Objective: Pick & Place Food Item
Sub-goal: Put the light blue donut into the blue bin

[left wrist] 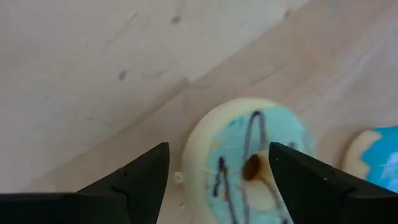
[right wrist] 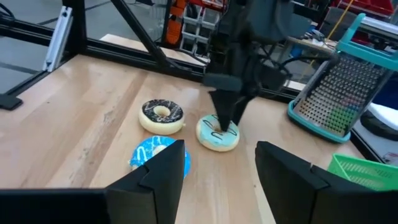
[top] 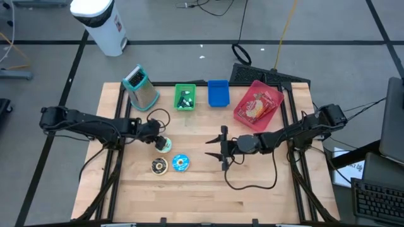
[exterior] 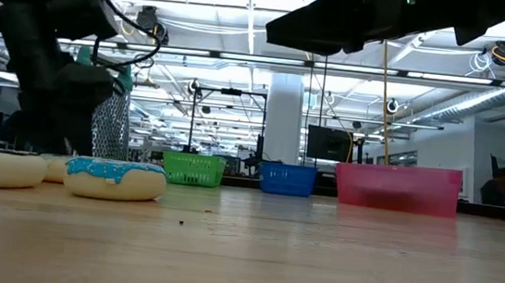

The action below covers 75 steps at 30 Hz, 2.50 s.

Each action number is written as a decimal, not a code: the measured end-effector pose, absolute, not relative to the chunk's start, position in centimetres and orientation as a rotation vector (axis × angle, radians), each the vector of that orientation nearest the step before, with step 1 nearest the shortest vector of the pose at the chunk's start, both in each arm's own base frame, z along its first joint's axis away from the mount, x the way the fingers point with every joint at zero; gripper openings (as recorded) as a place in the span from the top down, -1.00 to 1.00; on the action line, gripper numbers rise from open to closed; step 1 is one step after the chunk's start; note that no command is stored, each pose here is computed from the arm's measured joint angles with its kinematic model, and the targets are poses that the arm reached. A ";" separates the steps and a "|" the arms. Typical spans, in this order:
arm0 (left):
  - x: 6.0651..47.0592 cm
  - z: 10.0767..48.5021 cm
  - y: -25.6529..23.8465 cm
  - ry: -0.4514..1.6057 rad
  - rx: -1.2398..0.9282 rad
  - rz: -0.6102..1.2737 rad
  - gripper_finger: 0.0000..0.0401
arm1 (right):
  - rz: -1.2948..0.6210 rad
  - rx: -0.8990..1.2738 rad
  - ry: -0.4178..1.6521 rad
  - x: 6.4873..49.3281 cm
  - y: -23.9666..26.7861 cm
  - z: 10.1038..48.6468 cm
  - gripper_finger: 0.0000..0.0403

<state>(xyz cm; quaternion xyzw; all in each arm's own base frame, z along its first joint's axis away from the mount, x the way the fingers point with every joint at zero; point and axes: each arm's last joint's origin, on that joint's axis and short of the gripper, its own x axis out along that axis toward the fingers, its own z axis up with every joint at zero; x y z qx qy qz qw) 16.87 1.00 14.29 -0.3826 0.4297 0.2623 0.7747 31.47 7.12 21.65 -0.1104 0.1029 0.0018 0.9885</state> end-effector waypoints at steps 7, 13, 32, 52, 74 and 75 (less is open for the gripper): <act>16.8 12.8 0.6 0.978 -0.819 0.607 -0.36 | 0.004 -0.222 0.206 31.5 7.1 21.6 0.08; 17.2 12.5 0.5 0.963 -0.793 0.607 -0.24 | 0.003 -0.207 0.211 31.4 7.1 21.6 0.11; 21.0 19.2 1.0 0.748 -0.596 0.404 0.84 | -0.053 -0.067 0.222 31.7 5.8 21.5 0.12; 30.5 22.9 -3.9 0.418 0.210 0.182 0.86 | -0.121 0.165 0.167 32.0 4.2 21.9 -0.18; 31.8 24.2 -6.1 0.389 0.331 0.253 0.84 | -0.009 0.220 0.222 32.1 3.6 21.5 0.74; 31.9 24.2 -6.1 0.383 0.307 0.259 0.84 | -0.008 0.216 0.223 32.1 3.6 21.5 0.80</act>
